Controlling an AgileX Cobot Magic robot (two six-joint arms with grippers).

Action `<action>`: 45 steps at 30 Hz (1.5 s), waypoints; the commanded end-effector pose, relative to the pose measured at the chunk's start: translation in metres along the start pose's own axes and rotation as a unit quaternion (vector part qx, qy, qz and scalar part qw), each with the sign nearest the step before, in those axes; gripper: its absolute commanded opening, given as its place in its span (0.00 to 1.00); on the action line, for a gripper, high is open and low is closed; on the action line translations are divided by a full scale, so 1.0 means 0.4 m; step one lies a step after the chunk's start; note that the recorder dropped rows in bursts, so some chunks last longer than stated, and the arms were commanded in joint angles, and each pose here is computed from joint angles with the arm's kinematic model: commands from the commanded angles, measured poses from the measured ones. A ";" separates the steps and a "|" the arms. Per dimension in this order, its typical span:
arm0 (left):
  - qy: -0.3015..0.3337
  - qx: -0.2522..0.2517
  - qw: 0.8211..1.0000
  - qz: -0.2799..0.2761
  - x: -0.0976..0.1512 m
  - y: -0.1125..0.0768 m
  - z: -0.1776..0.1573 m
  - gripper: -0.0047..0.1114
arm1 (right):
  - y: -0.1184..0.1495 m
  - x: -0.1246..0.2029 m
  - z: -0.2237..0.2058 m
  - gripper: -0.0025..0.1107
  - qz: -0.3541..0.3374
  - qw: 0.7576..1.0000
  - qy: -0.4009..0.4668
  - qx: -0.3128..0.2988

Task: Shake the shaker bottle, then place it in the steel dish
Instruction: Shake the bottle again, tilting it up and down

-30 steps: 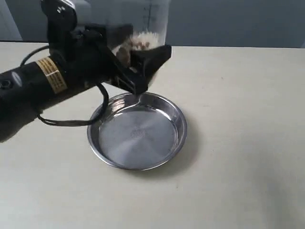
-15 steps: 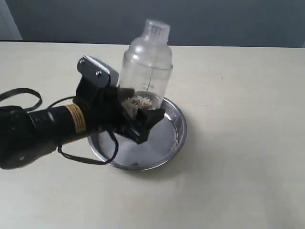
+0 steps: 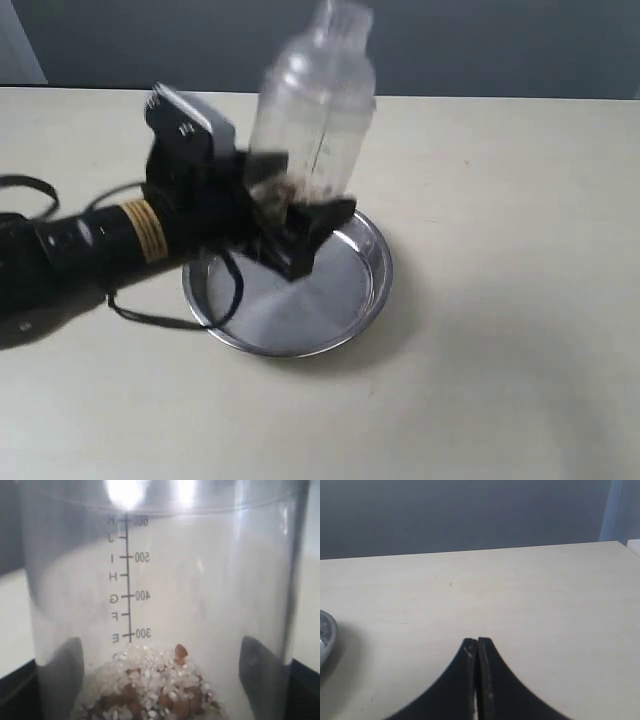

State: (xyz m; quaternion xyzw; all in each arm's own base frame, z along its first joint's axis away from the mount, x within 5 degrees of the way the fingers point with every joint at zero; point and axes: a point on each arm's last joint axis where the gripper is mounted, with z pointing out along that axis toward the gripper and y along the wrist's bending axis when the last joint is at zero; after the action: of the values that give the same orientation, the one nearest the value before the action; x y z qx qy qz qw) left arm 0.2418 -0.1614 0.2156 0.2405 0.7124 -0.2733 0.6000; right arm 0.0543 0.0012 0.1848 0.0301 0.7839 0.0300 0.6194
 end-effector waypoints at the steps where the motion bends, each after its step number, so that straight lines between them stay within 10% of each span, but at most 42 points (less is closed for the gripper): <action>1: -0.070 -0.004 0.997 0.020 -0.109 -0.012 -0.029 0.04 | 0.000 -0.002 0.000 0.01 -0.002 1.000 -0.007 -0.001; 7: 0.032 -0.031 0.999 -0.029 0.121 0.020 -0.002 0.04 | 0.000 -0.002 0.000 0.01 -0.002 1.000 -0.007 -0.001; 13: -0.155 0.009 0.988 0.016 -0.098 -0.017 -0.047 0.04 | 0.000 -0.002 0.000 0.01 -0.002 1.000 -0.007 -0.001; 22: 0.072 -0.032 0.997 -0.012 0.143 0.028 0.028 0.04 | 0.000 -0.002 0.000 0.01 -0.002 1.000 -0.007 -0.001; 30: -0.099 -0.002 0.995 0.016 -0.102 -0.014 -0.041 0.04 | 0.000 -0.002 0.000 0.01 -0.002 1.000 -0.007 -0.001; 37: 0.074 -0.031 0.996 -0.027 0.138 0.024 0.015 0.04 | 0.000 -0.002 0.000 0.01 -0.002 1.000 -0.007 -0.001; 45: -0.140 0.027 0.990 0.021 -0.154 -0.033 -0.059 0.04 | 0.000 -0.002 0.000 0.01 -0.002 1.000 -0.007 -0.001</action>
State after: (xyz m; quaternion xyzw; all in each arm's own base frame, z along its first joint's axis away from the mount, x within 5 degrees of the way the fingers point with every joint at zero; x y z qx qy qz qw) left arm 0.2363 -0.1604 0.2297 0.2398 0.6828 -0.2901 0.6262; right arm 0.0543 0.0012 0.1848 0.0301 0.7839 0.0300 0.6194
